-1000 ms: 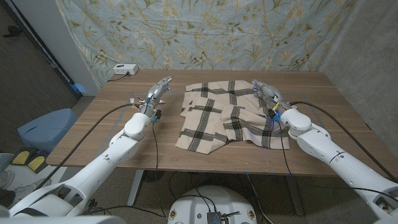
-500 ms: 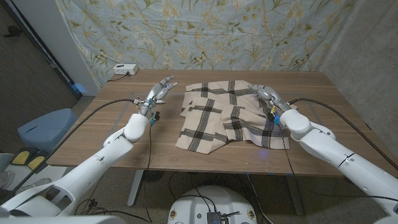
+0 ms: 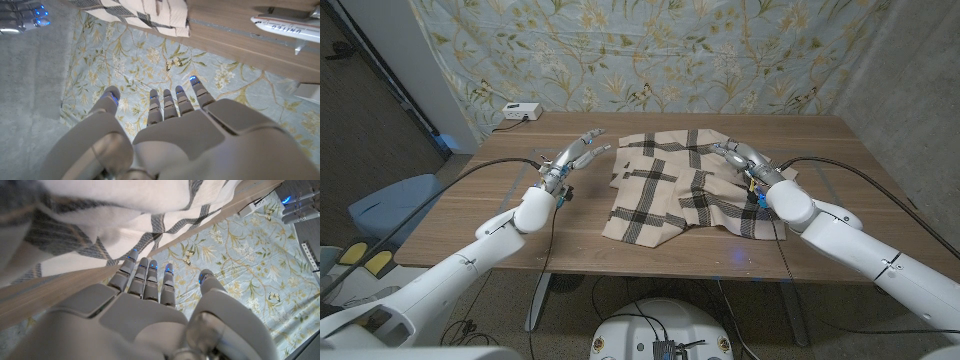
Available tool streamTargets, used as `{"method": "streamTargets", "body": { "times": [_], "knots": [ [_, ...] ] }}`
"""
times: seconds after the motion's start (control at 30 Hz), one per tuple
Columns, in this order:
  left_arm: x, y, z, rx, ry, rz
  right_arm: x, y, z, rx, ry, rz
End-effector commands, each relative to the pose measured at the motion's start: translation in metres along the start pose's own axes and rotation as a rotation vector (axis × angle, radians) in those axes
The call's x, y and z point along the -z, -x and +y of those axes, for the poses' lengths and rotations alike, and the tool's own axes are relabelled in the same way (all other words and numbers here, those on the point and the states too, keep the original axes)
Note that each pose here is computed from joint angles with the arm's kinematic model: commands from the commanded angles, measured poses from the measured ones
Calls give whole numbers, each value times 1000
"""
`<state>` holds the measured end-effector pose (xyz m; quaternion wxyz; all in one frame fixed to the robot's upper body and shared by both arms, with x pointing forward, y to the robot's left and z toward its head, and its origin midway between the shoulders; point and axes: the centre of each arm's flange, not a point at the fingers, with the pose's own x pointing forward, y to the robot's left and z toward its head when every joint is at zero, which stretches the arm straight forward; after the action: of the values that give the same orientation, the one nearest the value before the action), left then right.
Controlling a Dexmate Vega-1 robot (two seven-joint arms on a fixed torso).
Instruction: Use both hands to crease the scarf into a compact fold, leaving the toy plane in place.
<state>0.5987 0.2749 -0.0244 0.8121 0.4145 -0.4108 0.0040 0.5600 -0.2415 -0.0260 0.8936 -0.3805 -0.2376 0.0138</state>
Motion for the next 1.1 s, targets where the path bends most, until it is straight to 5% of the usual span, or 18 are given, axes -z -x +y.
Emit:
{"method": "streamTargets", "body": {
  "times": [0.03,0.47,1.1],
  "knots": [
    [-10,11,-9,105,-153,-68,-23,24,19,-19,162,18],
    [-13,16,-12,157,-228,-129,-46,47,45,2,324,12],
    [-25,34,-14,146,-405,-243,-59,88,66,70,466,108]
  ]
}}
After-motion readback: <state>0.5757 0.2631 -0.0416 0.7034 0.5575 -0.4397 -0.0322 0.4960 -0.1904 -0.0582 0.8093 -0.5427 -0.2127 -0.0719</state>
